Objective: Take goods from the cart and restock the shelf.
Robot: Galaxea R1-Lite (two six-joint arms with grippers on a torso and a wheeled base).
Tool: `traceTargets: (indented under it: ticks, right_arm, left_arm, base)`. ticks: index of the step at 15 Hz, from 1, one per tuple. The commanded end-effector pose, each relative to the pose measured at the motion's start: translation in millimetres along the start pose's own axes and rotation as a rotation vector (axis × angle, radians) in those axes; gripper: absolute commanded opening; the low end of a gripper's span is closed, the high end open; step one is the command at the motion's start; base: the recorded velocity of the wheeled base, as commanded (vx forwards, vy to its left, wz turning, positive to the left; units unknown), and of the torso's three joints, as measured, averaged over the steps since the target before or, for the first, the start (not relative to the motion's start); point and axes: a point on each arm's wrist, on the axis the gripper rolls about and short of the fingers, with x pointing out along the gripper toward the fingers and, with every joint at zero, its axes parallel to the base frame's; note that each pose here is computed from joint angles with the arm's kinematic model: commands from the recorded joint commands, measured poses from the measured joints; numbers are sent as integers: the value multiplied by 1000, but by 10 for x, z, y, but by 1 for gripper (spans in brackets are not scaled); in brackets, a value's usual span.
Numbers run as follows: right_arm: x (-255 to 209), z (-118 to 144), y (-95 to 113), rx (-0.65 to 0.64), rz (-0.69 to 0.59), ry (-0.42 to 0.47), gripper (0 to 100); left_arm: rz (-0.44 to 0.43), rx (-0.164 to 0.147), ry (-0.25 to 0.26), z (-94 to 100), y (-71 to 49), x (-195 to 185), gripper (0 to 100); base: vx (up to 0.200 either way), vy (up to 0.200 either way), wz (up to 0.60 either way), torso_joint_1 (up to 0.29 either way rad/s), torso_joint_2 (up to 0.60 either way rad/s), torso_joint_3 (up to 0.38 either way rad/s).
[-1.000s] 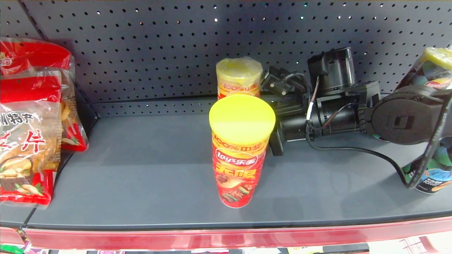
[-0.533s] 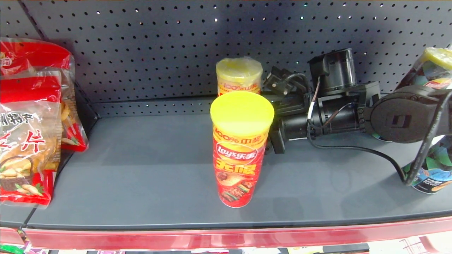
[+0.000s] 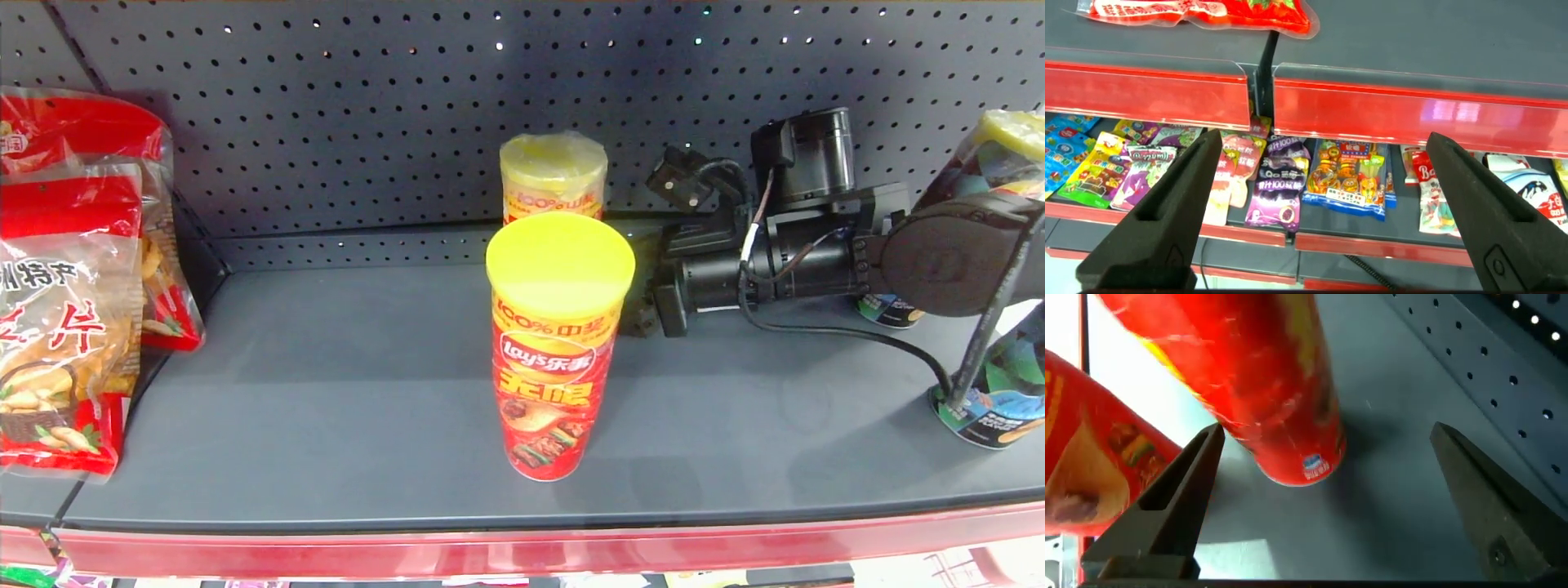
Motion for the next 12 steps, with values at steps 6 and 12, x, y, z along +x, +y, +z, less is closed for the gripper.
traceTargets:
  ticks: [6, 12]
  right_arm:
    - [-519, -139, 178, 16, -50, 20, 100]
    - [-672, -159, 395, 10, -32, 19, 100]
  left_arm:
    - [1, 0, 1, 0, 0, 1, 100]
    - [1, 0, 1, 0, 0, 1, 100]
  base:
    - [0, 0, 0, 0, 0, 0]
    - [0, 0, 0, 0, 0, 0]
